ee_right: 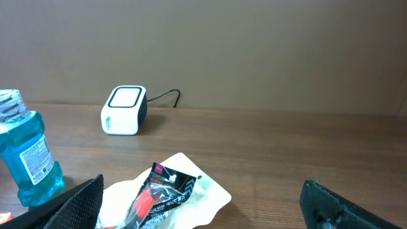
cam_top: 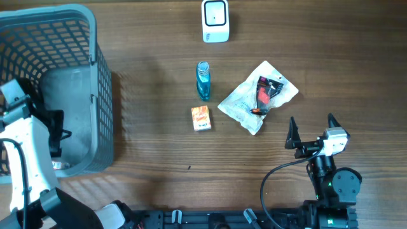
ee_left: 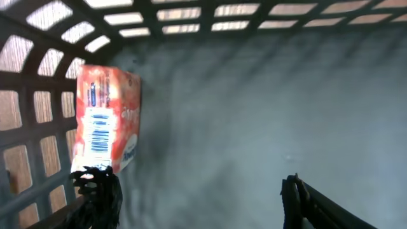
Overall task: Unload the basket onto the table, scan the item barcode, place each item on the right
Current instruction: 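Reach the left gripper into the basket and grasp a red-white snack box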
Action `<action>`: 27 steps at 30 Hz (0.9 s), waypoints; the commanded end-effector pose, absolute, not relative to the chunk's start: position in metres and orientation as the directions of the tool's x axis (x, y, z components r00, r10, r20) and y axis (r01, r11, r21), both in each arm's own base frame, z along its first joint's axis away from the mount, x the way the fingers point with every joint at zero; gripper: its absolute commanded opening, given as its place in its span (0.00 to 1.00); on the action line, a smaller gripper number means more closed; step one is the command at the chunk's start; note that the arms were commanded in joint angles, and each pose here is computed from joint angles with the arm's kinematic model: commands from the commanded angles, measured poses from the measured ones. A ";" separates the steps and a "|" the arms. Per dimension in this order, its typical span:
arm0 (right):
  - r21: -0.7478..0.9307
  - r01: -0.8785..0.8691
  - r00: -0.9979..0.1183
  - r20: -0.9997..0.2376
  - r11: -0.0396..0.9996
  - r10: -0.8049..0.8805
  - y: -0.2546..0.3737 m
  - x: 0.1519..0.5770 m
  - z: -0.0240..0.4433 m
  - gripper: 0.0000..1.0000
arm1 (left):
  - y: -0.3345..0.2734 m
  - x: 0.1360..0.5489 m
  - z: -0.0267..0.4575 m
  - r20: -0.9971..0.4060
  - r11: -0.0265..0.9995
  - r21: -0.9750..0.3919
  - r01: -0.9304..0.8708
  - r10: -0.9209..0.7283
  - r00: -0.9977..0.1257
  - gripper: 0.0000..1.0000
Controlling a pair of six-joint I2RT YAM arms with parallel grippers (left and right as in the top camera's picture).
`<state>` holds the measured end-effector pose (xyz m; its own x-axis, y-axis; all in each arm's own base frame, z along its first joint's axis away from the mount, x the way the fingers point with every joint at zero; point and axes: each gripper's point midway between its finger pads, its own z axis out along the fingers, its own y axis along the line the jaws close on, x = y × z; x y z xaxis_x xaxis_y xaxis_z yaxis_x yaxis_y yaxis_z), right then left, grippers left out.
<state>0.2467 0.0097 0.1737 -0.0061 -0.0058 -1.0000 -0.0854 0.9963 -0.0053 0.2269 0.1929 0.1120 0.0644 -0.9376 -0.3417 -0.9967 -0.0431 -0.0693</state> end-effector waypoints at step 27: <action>-0.023 -0.079 0.004 -1.000 0.997 -0.023 0.009 0.247 0.176 1.00 | 0.221 0.183 0.059 -0.351 -0.093 0.211 -0.973 -0.936 0.013 0.75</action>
<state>0.2467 0.0097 0.1737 -0.0061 -0.0058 -1.0000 -0.0854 0.9963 -0.0053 0.1887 0.2236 0.0713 0.0362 -0.9243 -0.3800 -0.9807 -0.1060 0.1643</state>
